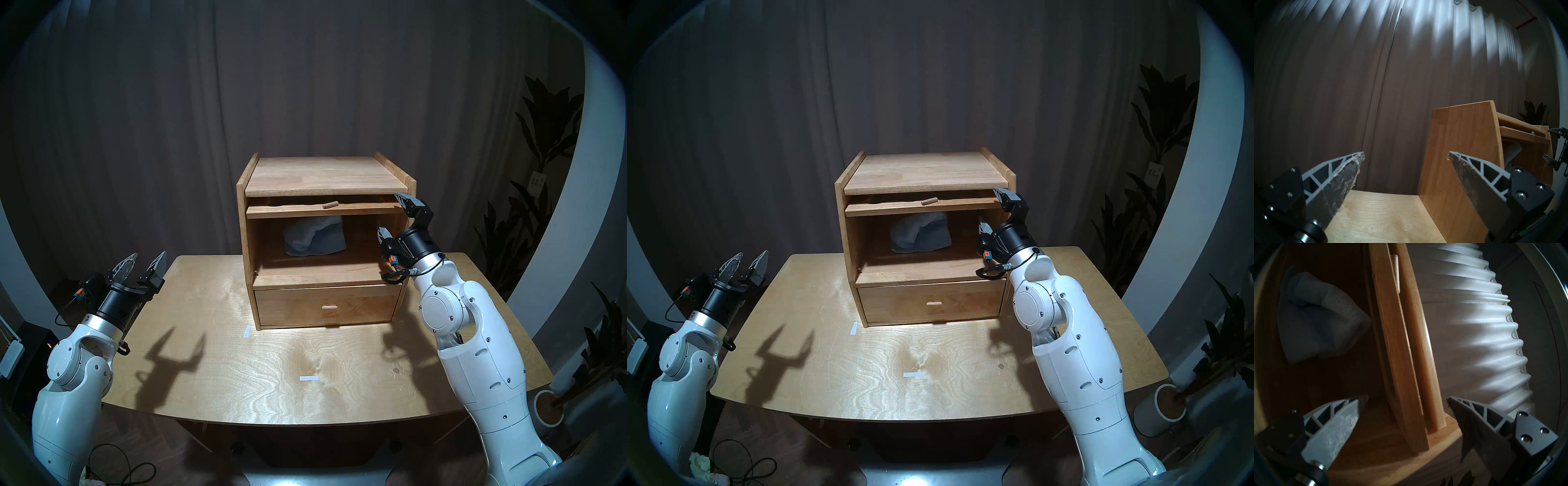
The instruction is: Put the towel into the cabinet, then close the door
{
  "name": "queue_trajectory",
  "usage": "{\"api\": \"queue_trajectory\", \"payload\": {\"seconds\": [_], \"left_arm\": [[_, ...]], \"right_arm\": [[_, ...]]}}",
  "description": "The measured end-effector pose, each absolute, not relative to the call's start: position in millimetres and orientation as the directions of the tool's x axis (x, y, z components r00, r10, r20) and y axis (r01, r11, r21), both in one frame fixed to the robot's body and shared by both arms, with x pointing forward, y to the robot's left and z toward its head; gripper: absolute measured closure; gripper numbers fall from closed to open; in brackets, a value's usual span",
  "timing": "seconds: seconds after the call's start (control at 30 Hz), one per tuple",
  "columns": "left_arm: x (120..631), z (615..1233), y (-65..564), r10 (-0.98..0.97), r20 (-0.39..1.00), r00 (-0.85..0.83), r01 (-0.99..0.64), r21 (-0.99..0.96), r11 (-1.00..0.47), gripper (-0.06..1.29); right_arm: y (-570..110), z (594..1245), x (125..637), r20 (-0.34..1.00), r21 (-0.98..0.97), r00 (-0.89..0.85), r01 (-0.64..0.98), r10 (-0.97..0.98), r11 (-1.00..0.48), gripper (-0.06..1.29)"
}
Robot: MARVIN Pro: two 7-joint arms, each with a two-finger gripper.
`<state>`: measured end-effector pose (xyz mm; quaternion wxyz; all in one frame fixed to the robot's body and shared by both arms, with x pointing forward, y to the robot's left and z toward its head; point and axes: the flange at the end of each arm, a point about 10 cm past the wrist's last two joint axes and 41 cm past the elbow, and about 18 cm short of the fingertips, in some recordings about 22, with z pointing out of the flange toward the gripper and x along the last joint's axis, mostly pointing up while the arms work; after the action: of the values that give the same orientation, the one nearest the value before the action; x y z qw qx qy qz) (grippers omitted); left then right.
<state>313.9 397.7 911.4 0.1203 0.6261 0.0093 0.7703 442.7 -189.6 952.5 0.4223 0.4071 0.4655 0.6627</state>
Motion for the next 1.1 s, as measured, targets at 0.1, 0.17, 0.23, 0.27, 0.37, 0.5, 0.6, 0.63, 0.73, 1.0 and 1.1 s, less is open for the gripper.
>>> {"api": "queue_trajectory", "payload": {"seconds": [0.1,0.17,0.23,0.27,0.37,0.5,0.6,0.63,0.73,1.0,1.1], "left_arm": [[314,911,398,0.196,0.962,-0.187,-0.174,0.164,-0.971,0.0],[314,911,398,0.195,0.963,-0.188,-0.174,0.163,-0.971,0.0],[314,911,398,0.195,0.963,-0.188,-0.174,0.163,-0.971,0.0],[314,911,398,0.194,0.963,-0.188,-0.174,0.162,-0.971,0.0],[314,912,398,0.194,0.963,-0.188,-0.174,0.161,-0.971,0.0],[314,912,398,0.192,0.963,-0.189,-0.174,0.16,-0.972,0.0],[314,912,398,0.192,0.963,-0.189,-0.174,0.159,-0.972,0.0],[314,912,398,0.191,0.963,-0.189,-0.175,0.159,-0.972,0.0],[314,912,398,0.191,0.963,-0.189,-0.175,0.158,-0.972,0.0],[314,912,398,0.19,0.963,-0.19,-0.175,0.158,-0.972,0.0],[314,912,398,0.19,0.963,-0.19,-0.175,0.157,-0.972,0.0]], "right_arm": [[-187,948,449,0.146,0.963,-0.314,-0.171,0.938,-0.207,-0.02],[-186,944,455,0.145,0.965,-0.316,-0.166,0.937,-0.205,-0.02],[-185,943,457,0.144,0.965,-0.317,-0.166,0.937,-0.205,-0.02],[-185,943,459,0.143,0.964,-0.318,-0.168,0.937,-0.204,-0.02],[-185,943,462,0.14,0.964,-0.318,-0.172,0.938,-0.202,-0.02],[-187,941,467,0.135,0.963,-0.316,-0.181,0.939,-0.2,-0.02],[-187,941,469,0.132,0.963,-0.317,-0.185,0.939,-0.197,-0.02],[-188,941,470,0.129,0.963,-0.317,-0.185,0.94,-0.195,-0.02],[-187,941,473,0.123,0.964,-0.32,-0.186,0.939,-0.189,-0.02],[-186,953,480,0.097,0.954,-0.34,-0.235,0.936,-0.184,-0.02],[-189,959,480,0.09,0.951,-0.352,-0.246,0.932,-0.185,-0.02]]}}
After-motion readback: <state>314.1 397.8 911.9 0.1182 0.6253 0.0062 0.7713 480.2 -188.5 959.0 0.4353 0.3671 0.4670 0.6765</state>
